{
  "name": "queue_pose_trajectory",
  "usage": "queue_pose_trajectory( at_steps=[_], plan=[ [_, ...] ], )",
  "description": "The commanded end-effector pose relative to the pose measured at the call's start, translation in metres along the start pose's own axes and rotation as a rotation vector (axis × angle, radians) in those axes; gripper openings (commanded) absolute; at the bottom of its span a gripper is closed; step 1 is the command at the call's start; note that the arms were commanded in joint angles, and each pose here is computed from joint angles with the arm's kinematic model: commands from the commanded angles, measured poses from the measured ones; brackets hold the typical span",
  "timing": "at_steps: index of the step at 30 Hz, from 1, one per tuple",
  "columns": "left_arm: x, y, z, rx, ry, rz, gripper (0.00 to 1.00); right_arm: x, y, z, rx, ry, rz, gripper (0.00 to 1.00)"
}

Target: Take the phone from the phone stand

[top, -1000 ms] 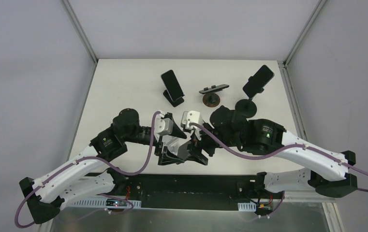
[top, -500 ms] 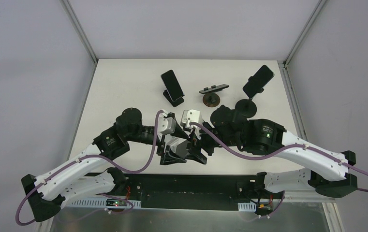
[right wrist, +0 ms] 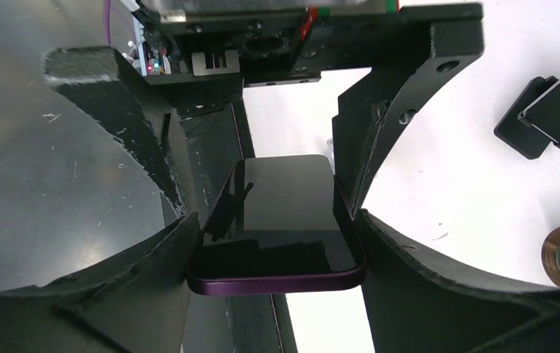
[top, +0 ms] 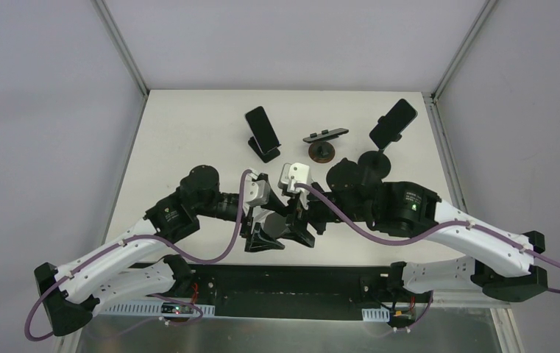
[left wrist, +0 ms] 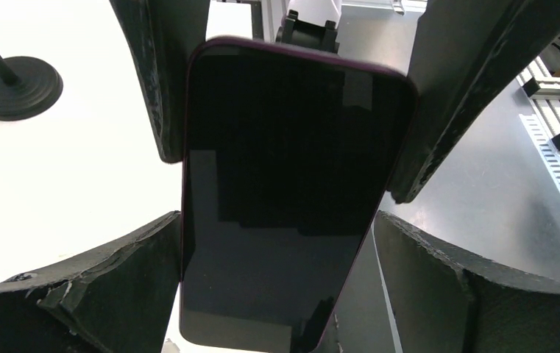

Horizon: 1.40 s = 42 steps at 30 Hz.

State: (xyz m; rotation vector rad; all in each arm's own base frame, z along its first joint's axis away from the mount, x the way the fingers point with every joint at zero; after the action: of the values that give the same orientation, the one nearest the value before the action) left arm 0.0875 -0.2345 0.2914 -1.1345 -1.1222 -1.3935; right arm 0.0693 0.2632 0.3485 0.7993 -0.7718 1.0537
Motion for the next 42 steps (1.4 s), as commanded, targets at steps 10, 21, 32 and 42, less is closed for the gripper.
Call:
queue_pose_trajectory(
  at_steps=[10, 21, 32, 42],
  plan=[
    [0.007, -0.007, -0.001, -0.062, -0.042, -0.045, 0.62, 0.022, 0.007, 0.013, 0.038, -0.127, 0.024, 0.45],
    [0.007, 0.000, -0.001, 0.000, -0.031, -0.046, 0.04, 0.019, 0.005, 0.014, 0.017, -0.128, 0.014, 0.83],
    [0.004, 0.013, -0.003, 0.092, -0.004, -0.033, 0.00, 0.014, 0.003, 0.026, -0.006, -0.088, 0.007, 0.99],
    [0.011, 0.057, -0.010, 0.444, 0.027, 0.199, 0.00, 0.038, -0.028, 0.071, -0.305, -0.494, -0.252, 0.99]
  ],
)
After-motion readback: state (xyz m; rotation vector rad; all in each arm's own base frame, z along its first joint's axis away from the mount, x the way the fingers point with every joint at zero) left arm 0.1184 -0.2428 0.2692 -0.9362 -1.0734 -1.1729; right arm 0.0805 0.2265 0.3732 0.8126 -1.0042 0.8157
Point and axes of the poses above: each gripper's point midway between its finger pads, its own z axis back along the fingers, its own y axis along the line the jaws close on, x = y × z, the point moved 6 cm from there along z, back along the fingers, and after that the axes turned 12 degrees about -z, right-handed, at the moved point
